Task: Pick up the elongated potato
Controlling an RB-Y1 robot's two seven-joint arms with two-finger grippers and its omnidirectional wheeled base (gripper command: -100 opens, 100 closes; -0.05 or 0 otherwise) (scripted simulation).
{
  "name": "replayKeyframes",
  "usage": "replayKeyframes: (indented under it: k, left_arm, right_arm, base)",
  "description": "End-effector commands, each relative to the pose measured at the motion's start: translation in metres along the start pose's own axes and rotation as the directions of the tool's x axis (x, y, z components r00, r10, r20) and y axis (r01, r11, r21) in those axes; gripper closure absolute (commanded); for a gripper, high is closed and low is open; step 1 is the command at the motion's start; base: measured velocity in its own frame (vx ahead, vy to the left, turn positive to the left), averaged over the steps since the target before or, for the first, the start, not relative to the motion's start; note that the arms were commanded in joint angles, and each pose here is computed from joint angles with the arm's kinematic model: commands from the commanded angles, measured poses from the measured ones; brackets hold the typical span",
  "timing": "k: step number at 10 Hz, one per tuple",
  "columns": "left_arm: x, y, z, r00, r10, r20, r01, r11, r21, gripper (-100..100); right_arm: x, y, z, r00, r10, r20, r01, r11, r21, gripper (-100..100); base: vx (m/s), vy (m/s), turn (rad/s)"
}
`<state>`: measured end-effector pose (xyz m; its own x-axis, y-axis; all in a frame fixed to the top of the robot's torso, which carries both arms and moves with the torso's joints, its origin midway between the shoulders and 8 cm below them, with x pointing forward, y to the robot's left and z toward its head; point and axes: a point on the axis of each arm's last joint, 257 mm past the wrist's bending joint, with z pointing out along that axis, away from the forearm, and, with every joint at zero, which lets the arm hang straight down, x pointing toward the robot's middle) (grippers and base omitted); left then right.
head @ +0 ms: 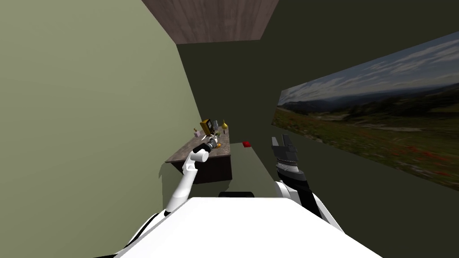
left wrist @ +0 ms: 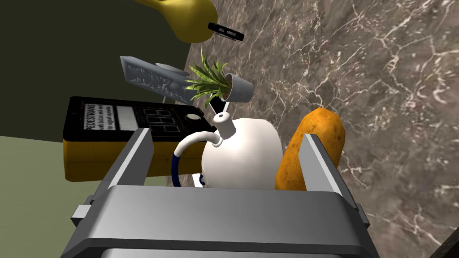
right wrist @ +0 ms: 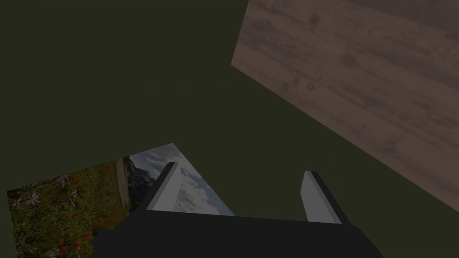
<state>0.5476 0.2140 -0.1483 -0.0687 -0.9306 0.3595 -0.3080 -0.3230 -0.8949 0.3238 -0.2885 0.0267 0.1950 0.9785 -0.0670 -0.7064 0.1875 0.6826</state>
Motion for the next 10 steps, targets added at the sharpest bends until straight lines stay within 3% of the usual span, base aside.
replayKeyframes:
  k: [1, 6, 7, 8, 9, 10]
  left_arm:
    - [-0.002, 0.011, 0.001, 1.000, -0.005, 0.011, 0.006, 0.999, -0.043, -100]
    - [-0.013, 0.050, 0.004, 0.999, -0.014, 0.052, 0.024, 0.979, -0.200, -100]
    - [-0.013, 0.051, 0.004, 0.998, -0.013, 0.055, 0.024, 0.978, -0.207, -100]
    - [-0.018, 0.063, 0.003, 0.997, -0.012, 0.071, 0.030, 0.967, -0.252, -100]
    - [-0.018, 0.064, 0.003, 0.997, -0.012, 0.073, 0.030, 0.966, -0.256, -100]
    - [-0.024, 0.076, 0.001, 0.996, -0.008, 0.091, 0.036, 0.953, -0.302, -100]
  right_arm:
    - [0.000, 0.000, 0.000, 1.000, 0.000, 0.000, 0.000, 1.000, 0.000, 0]
    - [0.000, 0.000, 0.000, 1.000, 0.000, 0.000, 0.000, 1.000, 0.000, 0]
    - [0.000, 0.000, 0.000, 1.000, 0.000, 0.000, 0.000, 1.000, 0.000, 0]
    - [0.000, 0.000, 0.000, 1.000, 0.000, 0.000, 0.000, 1.000, 0.000, 0]
    - [0.000, 0.000, 0.000, 1.000, 0.000, 0.000, 0.000, 1.000, 0.000, 0]
    - [0.000, 0.000, 0.000, 1.000, 0.000, 0.000, 0.000, 1.000, 0.000, 0]
  base:
    - [0.029, 0.033, -0.050]
    - [0.036, 0.032, -0.073]
    - [0.039, 0.035, -0.045]
    - [0.045, 0.038, -0.078]
    - [0.032, 0.036, -0.047]
    - [0.042, 0.042, -0.081]
